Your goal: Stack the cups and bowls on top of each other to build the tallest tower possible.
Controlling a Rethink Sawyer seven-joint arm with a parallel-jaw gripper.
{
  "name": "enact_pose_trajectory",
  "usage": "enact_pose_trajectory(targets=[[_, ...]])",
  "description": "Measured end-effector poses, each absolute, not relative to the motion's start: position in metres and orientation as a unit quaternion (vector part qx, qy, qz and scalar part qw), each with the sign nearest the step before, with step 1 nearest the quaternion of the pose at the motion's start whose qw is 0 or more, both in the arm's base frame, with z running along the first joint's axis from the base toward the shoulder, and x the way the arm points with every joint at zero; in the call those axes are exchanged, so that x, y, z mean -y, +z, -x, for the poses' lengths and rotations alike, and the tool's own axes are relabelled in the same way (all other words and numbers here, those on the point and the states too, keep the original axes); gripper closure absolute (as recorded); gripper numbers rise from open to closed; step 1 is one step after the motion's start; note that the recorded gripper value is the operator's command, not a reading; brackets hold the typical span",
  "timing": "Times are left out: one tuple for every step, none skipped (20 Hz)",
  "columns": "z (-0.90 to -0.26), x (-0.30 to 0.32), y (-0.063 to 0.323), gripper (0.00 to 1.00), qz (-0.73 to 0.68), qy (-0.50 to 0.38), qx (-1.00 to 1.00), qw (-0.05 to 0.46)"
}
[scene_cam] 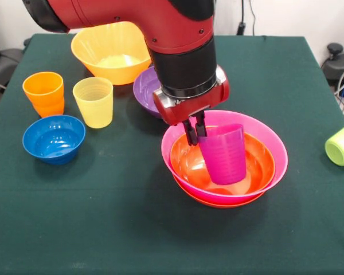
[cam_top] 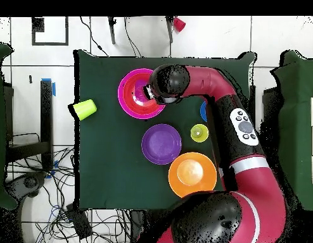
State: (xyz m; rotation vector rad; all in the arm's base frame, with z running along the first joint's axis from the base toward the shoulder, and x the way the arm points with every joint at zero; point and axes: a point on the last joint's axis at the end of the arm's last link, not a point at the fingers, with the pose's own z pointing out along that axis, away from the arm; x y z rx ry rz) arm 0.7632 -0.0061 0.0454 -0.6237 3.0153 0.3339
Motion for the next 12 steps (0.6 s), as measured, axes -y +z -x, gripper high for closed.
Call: enact_pose_trajectory(targets=[[-0.764,0.006,0.044,1.00,0.201,0.108,-0.973,0.022],[-0.764,0.007,0.043,1.00,0.200,0.108,-0.974,0.023],[-0.765,0.007,0.043,1.00,0.200,0.107,-0.974,0.023],[-0.765,0.008,0.042,1.00,0.199,0.107,-0.974,0.023],[-0.766,0.008,0.042,1.00,0.199,0.107,-0.974,0.024],[-0.766,0.009,0.041,1.00,0.199,0.106,-0.974,0.024],[-0.766,0.009,0.041,1.00,0.199,0.106,-0.974,0.024],[-0.766,0.009,0.040,1.00,0.199,0.105,-0.974,0.024],[-0.767,0.010,0.039,1.00,0.199,0.105,-0.974,0.024],[-0.766,0.010,0.038,1.00,0.200,0.104,-0.974,0.024],[-0.766,0.010,0.036,1.00,0.201,0.103,-0.974,0.023],[-0.765,0.010,0.034,1.00,0.203,0.101,-0.974,0.022]])
